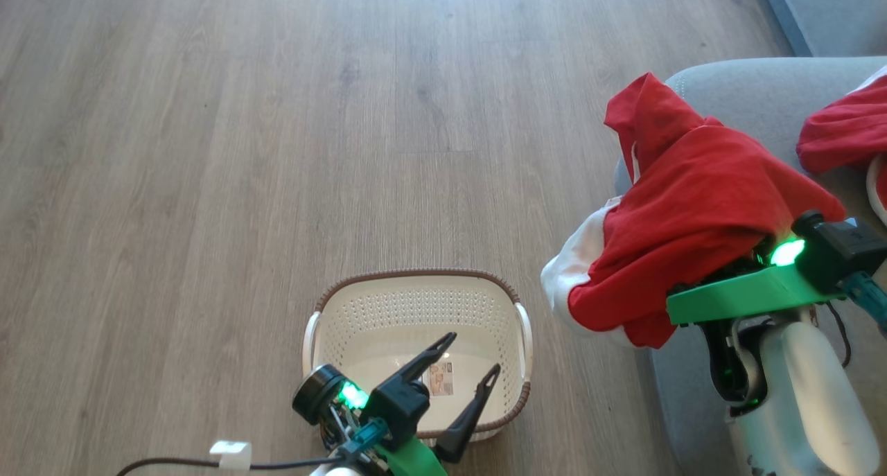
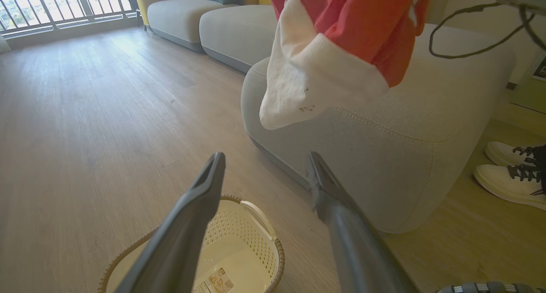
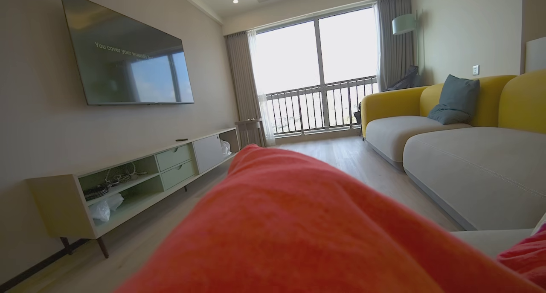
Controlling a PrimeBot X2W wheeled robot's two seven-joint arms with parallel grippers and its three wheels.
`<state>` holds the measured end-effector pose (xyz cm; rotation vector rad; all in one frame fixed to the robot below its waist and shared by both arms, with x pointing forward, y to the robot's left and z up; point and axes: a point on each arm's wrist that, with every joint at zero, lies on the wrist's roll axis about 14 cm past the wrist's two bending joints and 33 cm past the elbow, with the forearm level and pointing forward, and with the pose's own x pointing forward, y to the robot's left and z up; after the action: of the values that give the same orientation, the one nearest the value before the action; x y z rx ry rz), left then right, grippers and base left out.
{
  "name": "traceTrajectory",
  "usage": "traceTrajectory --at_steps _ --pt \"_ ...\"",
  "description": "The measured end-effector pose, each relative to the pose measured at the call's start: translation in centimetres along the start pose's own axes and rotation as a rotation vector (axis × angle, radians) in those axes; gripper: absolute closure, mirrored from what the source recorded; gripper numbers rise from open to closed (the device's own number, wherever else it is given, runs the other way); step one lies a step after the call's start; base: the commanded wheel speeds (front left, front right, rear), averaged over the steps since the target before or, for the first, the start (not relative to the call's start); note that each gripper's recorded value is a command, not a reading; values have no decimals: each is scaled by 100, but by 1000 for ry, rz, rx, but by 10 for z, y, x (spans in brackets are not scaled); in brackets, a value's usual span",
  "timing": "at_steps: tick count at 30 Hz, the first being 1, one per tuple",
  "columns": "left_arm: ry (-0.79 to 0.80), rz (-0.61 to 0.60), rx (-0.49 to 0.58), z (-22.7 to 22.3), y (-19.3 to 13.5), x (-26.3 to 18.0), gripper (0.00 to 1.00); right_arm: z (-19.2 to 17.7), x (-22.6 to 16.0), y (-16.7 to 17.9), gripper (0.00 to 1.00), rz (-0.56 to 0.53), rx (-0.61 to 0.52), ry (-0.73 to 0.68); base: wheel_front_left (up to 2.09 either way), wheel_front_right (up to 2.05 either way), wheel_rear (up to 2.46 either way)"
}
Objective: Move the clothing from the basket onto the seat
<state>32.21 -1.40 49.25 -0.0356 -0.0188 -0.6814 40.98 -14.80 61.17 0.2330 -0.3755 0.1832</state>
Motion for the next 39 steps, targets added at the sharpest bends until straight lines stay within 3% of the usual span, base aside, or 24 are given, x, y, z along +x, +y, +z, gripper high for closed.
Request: traceTrajectory --at_steps 9,21,39 --pt "6 -60 -15 -3 -12 14 0 5 -11 -25 100 -67 -34 -4 0 0 0" --pt "6 -229 -22 -10 -41 57 0 20 -31 -89 100 -246 -116 -18 0 0 0" --pt "10 -519 -58 -18 -120 74 0 77 -119 -166 100 -556 -263 -64 0 0 0"
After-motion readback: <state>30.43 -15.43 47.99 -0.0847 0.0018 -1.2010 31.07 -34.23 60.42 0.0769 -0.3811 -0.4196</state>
